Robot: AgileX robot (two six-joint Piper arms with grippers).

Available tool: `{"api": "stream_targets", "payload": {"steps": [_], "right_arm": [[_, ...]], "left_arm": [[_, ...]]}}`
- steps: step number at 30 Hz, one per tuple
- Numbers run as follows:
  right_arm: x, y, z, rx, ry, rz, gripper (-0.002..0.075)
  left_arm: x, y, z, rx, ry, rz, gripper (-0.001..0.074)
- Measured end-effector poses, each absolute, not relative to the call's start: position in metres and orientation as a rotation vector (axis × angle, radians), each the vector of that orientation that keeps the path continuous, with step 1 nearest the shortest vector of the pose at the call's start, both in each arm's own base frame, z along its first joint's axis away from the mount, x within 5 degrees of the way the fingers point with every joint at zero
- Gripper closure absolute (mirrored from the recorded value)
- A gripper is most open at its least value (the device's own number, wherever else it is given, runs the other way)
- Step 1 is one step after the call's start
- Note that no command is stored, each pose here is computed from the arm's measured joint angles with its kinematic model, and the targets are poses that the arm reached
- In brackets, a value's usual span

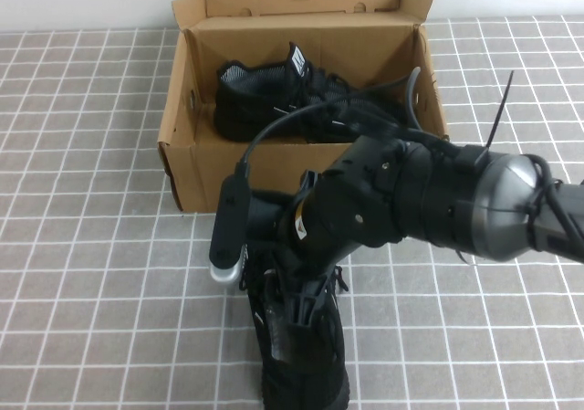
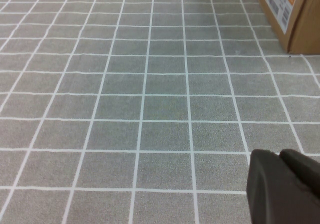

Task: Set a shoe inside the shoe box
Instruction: Pick up the shoe from the table

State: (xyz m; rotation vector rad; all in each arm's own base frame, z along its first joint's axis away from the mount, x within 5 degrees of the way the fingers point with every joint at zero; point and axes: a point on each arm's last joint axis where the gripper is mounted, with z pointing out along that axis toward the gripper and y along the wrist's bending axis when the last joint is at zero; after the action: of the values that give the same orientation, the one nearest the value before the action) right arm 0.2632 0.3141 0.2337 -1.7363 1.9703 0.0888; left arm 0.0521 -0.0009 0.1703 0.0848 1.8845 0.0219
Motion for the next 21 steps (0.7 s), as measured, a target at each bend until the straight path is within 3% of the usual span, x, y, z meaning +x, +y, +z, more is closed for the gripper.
{"api": "stream_targets", "payload": {"steps": [6, 16, 21], "right_arm": [[0.2659, 0.3147, 0.229, -1.754, 1.955, 0.057, 0.0304], [0.2649, 0.3138, 0.2272, -1.773, 1.966, 0.046, 0.0666], [0.2628, 0.3107, 0.2317, -1.783, 1.974, 0.037, 0.0718]], "left_arm": [[0.0521, -0.0009, 0.1703, 0.085, 1.885, 0.022, 0.0735], [0.0521, -0.0009, 0.1703, 0.085, 1.885, 0.022, 0.0735], [0.0521, -0.0009, 0.1703, 0.085, 1.885, 0.022, 0.0735]]}}
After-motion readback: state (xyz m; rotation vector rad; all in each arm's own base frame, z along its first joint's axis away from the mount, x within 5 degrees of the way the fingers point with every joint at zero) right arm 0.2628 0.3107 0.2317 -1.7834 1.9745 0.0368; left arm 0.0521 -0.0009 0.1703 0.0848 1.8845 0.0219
